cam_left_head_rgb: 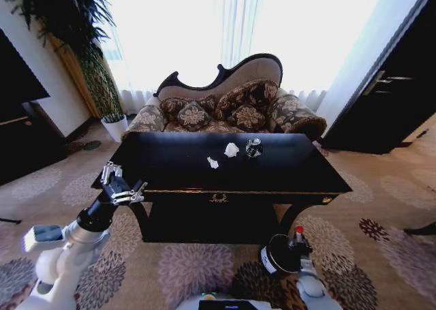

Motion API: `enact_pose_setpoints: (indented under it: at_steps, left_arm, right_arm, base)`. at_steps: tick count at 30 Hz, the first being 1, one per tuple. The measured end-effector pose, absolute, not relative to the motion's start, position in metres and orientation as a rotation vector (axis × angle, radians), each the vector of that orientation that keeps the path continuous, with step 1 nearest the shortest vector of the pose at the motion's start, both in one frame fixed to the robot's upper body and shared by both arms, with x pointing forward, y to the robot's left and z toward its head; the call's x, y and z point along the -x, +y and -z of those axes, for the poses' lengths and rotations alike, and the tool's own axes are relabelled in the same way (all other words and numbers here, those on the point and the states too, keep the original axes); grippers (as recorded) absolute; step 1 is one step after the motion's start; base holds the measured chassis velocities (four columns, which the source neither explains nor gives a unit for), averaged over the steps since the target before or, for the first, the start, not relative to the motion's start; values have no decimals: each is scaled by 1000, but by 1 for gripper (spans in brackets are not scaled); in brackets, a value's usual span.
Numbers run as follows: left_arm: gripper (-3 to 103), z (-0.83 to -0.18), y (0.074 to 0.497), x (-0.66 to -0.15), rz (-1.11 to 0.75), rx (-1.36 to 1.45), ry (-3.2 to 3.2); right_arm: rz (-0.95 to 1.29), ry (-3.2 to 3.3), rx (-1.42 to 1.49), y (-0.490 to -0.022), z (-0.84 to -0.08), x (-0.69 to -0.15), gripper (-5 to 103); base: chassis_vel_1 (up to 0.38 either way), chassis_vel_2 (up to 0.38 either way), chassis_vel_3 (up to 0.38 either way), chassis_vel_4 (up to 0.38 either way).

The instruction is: Move to the front of the table and place the trash on the table into the trash bin.

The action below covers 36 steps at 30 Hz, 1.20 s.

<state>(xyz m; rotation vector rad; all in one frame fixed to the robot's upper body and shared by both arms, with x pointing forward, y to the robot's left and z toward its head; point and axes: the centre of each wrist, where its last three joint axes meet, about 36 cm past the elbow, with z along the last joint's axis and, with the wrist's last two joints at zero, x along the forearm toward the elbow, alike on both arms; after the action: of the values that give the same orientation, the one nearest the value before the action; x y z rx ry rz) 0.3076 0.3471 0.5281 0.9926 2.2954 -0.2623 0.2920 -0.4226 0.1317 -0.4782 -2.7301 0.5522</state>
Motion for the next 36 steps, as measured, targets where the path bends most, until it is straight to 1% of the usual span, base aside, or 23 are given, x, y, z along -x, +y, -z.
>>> enact_pose_setpoints:
  at_steps: [5, 7, 8, 9, 13, 14, 17, 19, 20, 21, 22, 24, 27, 31, 33, 36]
  left_arm:
    - [100, -528, 347, -307, 263, -992, 2296]
    - [100, -528, 347, -307, 264, -993, 2297]
    - [100, -528, 347, -307, 263, -993, 2297]
    - [100, -528, 347, -307, 263, -993, 2297]
    - [100, -527, 347, -308, 262, -991, 2299]
    - [100, -527, 347, -308, 262, -991, 2299]
    - [100, -527, 346, -308, 265, -993, 2299]
    - [100, -527, 346, -308, 264, -994, 2299]
    - [100, -526, 346, -308, 264, -995, 2299]
    - [100, -526, 346, -308, 264, -995, 2299]
    - [100, -526, 346, -308, 264, -995, 2299]
    - [100, -526, 345, -308, 264, -995, 2299]
    - [100, -527, 345, -308, 264, -997, 2297]
    - [100, -527, 344, -307, 264, -998, 2295]
    - [100, -528, 344, -307, 265, -997, 2294]
    - [100, -529, 346, -308, 270, -986, 2292]
  right_arm:
    - [-575, -2723, 490, -433, -133, -293, 22]
    - [-583, -2717, 483, -436, -133, -292, 20]
    - [-585, -2714, 474, -438, -133, -291, 25]
    - [-585, -2714, 474, -438, -133, -291, 25]
    - [-576, -2706, 464, -438, -132, -287, 47]
    - [-576, -2706, 464, -438, -132, -287, 47]
    - [-546, -2705, 464, -430, -130, -286, 63]
    - [-534, -2703, 464, -428, -130, -285, 63]
    - [-524, -2700, 463, -425, -129, -283, 70]
    - [-517, -2698, 463, -423, -128, -282, 70]
    - [-506, -2695, 461, -420, -126, -280, 80]
    - [-498, -2694, 459, -417, -125, -278, 80]
    - [-480, -2695, 450, -410, -123, -275, 96]
    - [-454, -2705, 432, -403, -125, -270, 100]
    - [-438, -2710, 418, -401, -126, -267, 100]
    - [-378, -2758, 320, -389, -131, -253, 100]
  base:
    - [0, 0, 0, 0]
    - [0, 0, 0, 0]
    - [0, 0, 0, 0]
    - [0, 0, 0, 0]
    - [0, 0, 0, 0]
    - [0, 0, 0, 0]
    - [0, 0, 0, 0]
    - [0, 0, 0, 0]
    - [0, 0, 0, 0]
    - [0, 0, 0, 0]
    - [0, 0, 0, 0]
    - [0, 0, 0, 0]
    - [0, 0, 0, 0]
    - [0, 0, 0, 0]
    - [0, 0, 0, 0]
    - [0, 0, 0, 0]
